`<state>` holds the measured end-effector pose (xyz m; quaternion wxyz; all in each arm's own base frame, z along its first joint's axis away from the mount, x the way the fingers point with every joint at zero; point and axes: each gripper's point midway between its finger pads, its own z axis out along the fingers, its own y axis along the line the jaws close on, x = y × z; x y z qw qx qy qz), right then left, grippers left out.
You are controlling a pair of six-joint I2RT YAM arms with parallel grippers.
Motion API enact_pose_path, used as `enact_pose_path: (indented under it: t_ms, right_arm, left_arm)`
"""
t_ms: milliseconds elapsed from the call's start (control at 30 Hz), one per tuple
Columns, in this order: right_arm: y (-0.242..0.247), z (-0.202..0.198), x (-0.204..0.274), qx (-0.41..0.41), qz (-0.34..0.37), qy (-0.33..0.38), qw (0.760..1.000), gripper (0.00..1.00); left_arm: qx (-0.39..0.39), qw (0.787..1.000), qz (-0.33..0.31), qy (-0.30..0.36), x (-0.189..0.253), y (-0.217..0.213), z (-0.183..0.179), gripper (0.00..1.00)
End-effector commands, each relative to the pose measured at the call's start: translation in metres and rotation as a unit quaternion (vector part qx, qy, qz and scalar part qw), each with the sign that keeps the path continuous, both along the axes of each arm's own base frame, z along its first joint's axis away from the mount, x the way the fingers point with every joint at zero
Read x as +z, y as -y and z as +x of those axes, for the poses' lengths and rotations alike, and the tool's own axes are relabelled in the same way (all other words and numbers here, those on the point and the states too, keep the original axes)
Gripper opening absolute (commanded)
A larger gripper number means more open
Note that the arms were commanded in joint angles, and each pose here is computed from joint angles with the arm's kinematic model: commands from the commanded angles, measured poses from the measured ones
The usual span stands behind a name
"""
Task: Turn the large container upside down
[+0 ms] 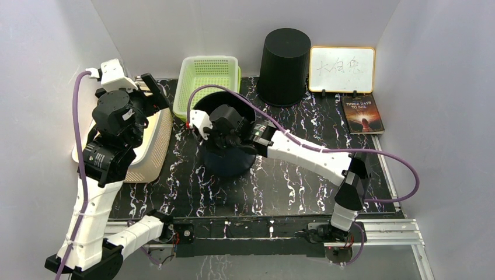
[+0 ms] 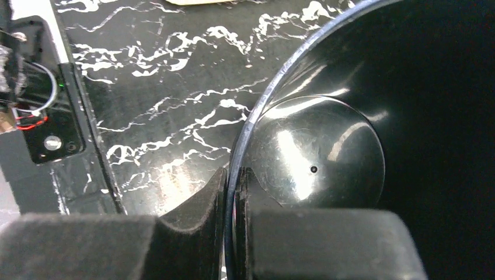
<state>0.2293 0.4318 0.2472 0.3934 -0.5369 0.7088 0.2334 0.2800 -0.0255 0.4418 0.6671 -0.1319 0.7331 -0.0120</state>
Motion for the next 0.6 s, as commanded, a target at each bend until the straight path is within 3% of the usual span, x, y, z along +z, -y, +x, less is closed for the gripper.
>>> enact_pose_path:
  t_ms: [0, 300, 433, 567]
  right_arm:
    - [-0.024, -0.004, 0.063, 0.028, 0.100, 0.032, 0.994, 0.00]
    - [-0.022, -0.016, 0.100, 0.064, 0.237, -0.084, 0.966, 0.00]
    - [0.006, -0.029, 0.161, 0.117, 0.397, -0.144, 0.899, 0.00]
    - [0.030, -0.033, 0.188, 0.133, 0.481, -0.178, 0.848, 0.00]
  left_arm:
    - [0.004, 1.000, -0.003, 0.020, 0.017, -0.006, -0.011, 0.85]
    - [0.004, 0.999, -0.002, 0.034, 0.035, -0.010, -0.019, 0.85]
    - [0.002, 0.999, 0.000, 0.038, 0.043, -0.010, -0.021, 0.85]
    - [-0.002, 0.999, -0.003, 0.046, 0.052, -0.010, -0.024, 0.85]
